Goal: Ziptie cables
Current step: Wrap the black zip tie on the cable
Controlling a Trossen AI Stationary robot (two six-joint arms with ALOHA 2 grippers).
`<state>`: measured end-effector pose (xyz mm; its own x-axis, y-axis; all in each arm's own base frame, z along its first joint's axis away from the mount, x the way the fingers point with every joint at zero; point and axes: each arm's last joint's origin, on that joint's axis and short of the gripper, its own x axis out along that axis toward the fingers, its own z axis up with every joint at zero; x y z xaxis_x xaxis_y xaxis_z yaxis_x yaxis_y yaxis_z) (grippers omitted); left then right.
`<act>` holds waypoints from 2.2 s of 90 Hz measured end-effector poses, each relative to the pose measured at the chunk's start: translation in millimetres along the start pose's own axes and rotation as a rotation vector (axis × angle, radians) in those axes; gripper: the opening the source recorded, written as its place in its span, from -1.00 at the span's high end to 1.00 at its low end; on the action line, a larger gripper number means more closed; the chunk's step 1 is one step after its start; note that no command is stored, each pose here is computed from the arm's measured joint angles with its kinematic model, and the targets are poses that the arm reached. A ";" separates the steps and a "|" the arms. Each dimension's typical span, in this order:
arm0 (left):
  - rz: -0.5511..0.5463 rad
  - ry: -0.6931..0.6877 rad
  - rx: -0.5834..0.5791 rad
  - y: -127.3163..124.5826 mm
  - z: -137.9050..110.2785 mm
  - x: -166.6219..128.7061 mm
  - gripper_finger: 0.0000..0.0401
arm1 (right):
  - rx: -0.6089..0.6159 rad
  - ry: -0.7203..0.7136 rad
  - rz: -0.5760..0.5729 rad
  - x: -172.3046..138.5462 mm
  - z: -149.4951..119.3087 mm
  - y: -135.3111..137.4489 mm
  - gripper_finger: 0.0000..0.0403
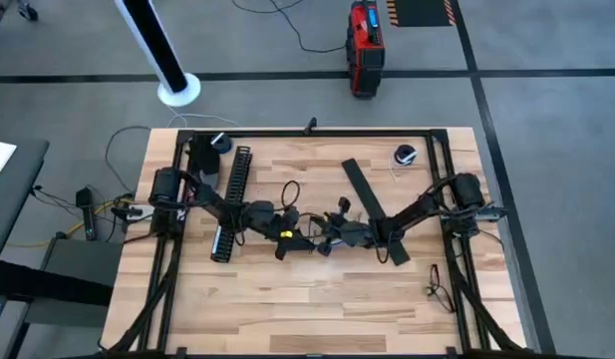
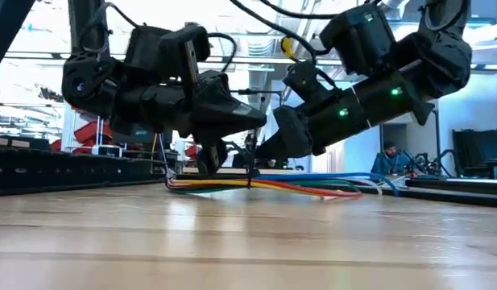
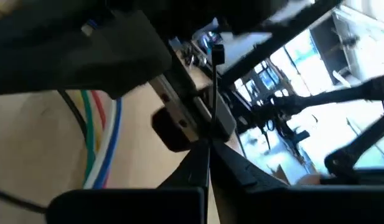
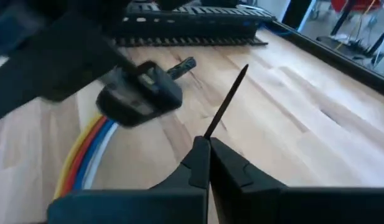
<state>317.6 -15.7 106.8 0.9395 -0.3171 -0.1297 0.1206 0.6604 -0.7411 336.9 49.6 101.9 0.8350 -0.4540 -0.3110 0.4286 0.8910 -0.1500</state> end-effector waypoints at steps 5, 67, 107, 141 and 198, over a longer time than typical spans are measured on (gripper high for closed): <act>0.005 -0.029 -0.019 0.8 -2.1 -5.7 1.00 | -0.016 -0.004 -0.014 -2.2 -0.1 2.5 1.00; 0.048 -0.076 -0.126 5.2 -9.0 -18.9 1.00 | -0.136 0.073 -0.043 -4.9 5.9 21.7 1.00; 0.043 -0.063 -0.123 5.3 -9.6 -18.9 1.00 | 0.449 0.288 0.011 15.6 -8.3 -7.4 0.45; 0.051 -0.057 -0.099 5.9 -10.2 -18.9 1.00 | 0.584 0.287 0.103 28.7 -4.1 -25.4 0.23; 0.061 -0.048 -0.096 6.9 -11.1 -18.7 1.00 | 0.428 0.202 0.177 38.0 -18.6 -8.2 0.96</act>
<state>297.3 -12.8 96.8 0.9587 -0.2437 -0.1466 0.0335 0.6087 -0.7927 358.7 25.2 73.8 0.8422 -0.2484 -0.4785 0.4252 0.8517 0.3063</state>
